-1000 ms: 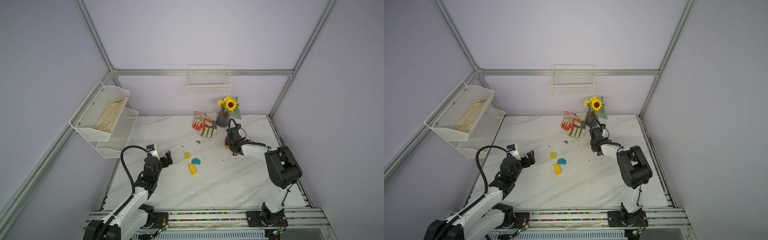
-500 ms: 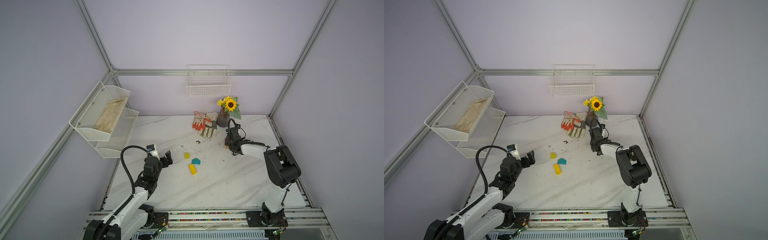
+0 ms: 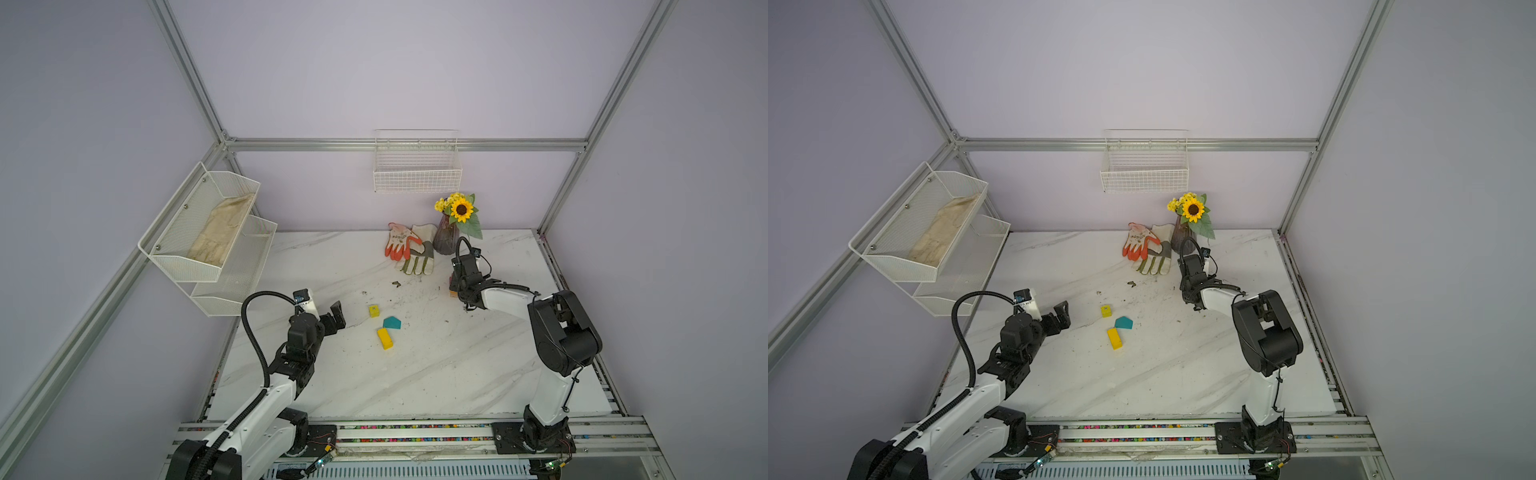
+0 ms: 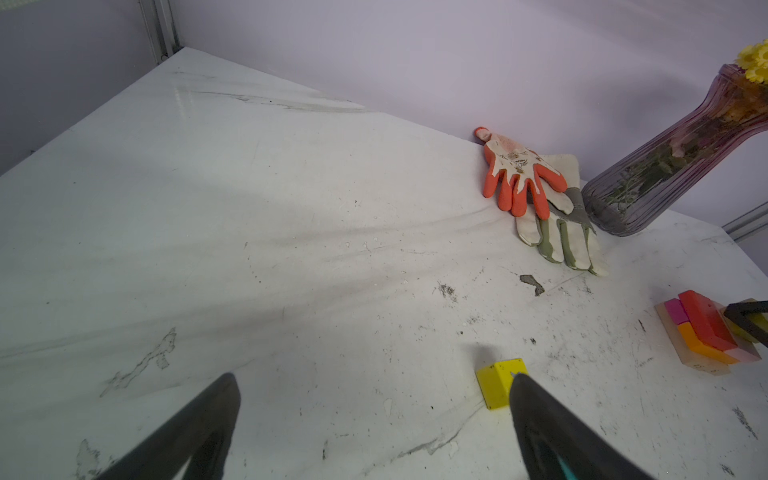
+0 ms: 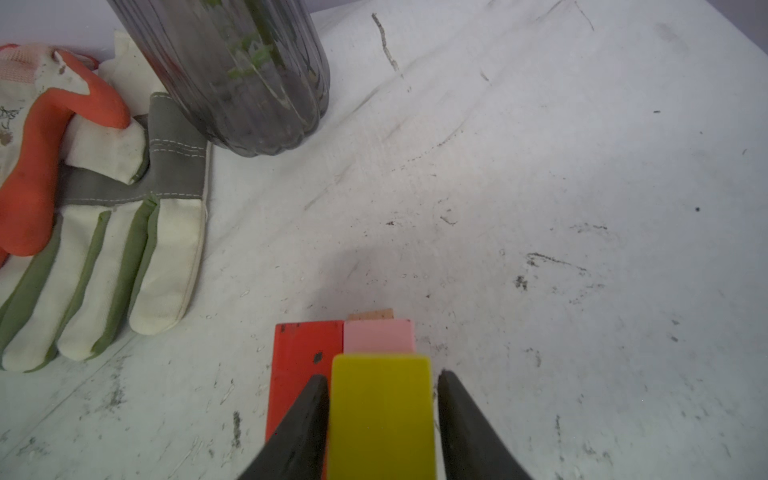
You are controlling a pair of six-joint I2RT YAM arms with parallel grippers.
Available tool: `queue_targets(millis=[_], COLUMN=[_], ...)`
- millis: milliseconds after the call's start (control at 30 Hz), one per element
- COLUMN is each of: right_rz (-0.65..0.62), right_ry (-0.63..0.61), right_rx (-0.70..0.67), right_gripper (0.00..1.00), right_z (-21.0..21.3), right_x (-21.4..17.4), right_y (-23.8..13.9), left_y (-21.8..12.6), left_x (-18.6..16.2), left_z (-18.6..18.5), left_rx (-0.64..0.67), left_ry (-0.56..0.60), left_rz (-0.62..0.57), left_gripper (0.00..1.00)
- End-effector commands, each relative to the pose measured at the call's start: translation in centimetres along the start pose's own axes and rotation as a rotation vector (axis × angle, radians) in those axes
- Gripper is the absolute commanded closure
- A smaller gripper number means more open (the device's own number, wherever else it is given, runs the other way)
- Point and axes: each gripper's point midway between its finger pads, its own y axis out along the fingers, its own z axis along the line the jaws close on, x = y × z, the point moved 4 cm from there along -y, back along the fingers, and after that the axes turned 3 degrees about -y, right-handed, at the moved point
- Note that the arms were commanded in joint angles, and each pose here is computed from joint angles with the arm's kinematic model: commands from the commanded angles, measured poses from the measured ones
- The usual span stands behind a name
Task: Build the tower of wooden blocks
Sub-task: 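Lower the yellow block onto the pink block atop the stack, then open the right gripper and lift it off the stack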
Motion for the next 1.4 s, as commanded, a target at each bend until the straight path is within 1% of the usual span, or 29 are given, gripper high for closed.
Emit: queue_targets(millis=[0,700,1133,1233,1300,1367], right_rz=[-0.018,-0.033,-0.042,-0.067,-0.091,-0.12], right_ry=[0.015,0.035,0.032,0.032,0.031,0.035], right_rx=[0.014,0.038,0.023,0.037,0.071,0.124], right_gripper=[0.54,0.57,0.57,0.55,0.53,0.47], right_z=[0.4,0.6,0.3,0.3,0.3,0.5], right_x=[1.1,1.7,2.1,3.0,3.8,4.7], right_y=[-0.4,-0.9,-1.2,-2.4,-3.5,-5.2], left_y=[-0.1,-0.1,-0.1,-0.1,0.0,-0.1], left_x=[0.1,0.1,0.1,0.1,0.1,0.2], left_z=[0.0,0.0,-0.1,-0.1,-0.3,-0.6], left_rx=[-0.02,-0.019,-0.021,-0.023,-0.031,-0.05], left_ry=[0.013,0.013,0.014,0.015,0.019,0.027], left_rz=[-0.028,-0.029,-0.028,-0.028,-0.025,-0.019], left_gripper=[0.0,0.0,0.0,0.0,0.0,0.0])
